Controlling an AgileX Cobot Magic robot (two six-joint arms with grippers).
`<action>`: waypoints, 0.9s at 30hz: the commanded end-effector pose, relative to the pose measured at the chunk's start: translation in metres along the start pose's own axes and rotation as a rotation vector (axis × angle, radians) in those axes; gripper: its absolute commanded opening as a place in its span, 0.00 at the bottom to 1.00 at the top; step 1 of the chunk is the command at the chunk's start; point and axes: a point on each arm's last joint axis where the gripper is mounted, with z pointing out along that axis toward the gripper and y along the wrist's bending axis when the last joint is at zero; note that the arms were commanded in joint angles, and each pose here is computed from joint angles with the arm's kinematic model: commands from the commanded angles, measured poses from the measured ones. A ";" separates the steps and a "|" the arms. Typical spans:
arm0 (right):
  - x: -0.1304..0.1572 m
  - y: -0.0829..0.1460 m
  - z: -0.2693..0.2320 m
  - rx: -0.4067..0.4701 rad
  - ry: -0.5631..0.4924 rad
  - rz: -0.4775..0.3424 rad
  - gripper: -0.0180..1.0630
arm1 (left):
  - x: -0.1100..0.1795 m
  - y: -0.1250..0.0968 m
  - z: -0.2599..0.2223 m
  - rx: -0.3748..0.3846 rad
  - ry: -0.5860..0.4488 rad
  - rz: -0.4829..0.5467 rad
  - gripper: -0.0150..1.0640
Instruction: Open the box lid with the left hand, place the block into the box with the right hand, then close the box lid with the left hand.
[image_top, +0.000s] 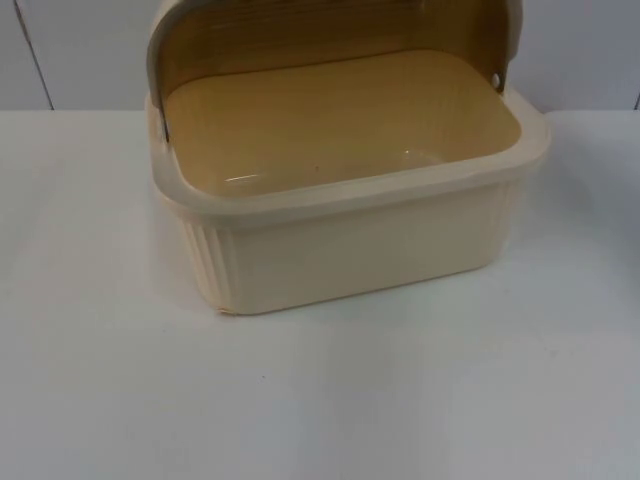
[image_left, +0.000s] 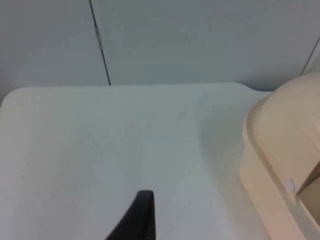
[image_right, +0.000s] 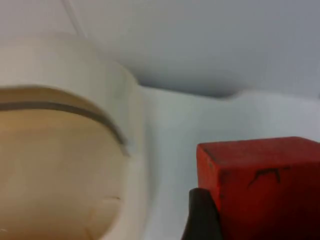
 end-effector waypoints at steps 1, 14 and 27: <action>-0.008 0.016 -0.018 -0.019 -0.058 -0.059 0.02 | 0.000 0.001 -0.002 -0.003 -0.004 0.002 0.97; -0.007 0.091 -0.055 -0.213 -0.096 -0.282 0.02 | 0.000 0.001 -0.002 -0.003 -0.004 0.002 0.97; 0.011 0.148 -0.037 -0.360 -0.021 -0.368 0.02 | 0.001 0.001 -0.002 -0.004 -0.001 0.002 0.97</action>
